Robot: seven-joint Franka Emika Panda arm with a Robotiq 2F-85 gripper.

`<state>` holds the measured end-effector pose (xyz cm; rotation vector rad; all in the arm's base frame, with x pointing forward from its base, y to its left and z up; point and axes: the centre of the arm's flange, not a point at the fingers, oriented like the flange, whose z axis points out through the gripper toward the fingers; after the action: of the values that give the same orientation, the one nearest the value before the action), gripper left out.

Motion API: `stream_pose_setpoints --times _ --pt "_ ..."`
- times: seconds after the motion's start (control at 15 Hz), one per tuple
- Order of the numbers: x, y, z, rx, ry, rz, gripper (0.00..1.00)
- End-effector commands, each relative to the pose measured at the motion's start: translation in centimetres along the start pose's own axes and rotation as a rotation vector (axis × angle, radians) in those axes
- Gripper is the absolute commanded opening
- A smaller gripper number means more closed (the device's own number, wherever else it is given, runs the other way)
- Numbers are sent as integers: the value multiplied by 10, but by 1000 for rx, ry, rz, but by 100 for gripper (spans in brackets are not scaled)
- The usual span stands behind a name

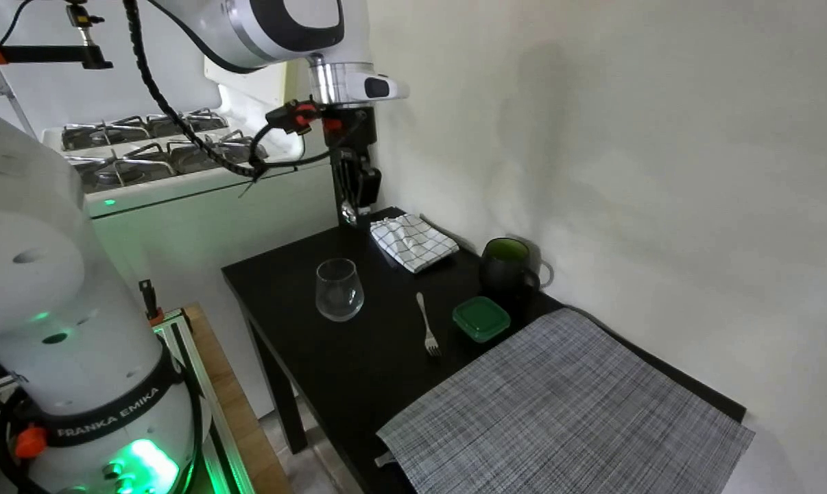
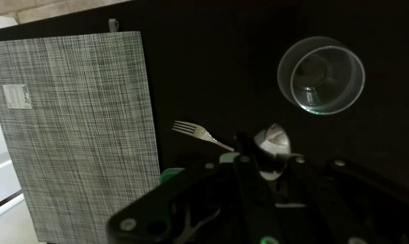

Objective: Remove the spoon from the cup

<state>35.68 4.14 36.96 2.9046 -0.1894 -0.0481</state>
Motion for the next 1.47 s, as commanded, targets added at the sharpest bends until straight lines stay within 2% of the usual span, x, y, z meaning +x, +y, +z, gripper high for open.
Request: stream_pose_setpoints --times 0.0,0.4,0.93,1.4 --pt "-11 18 24 33 40 -43 3" --pt "-7 23 49 52 33 -106 3" --pt "1 28 91 86 -64 -151 3" --pt "13 17 119 138 -16 -163 3"
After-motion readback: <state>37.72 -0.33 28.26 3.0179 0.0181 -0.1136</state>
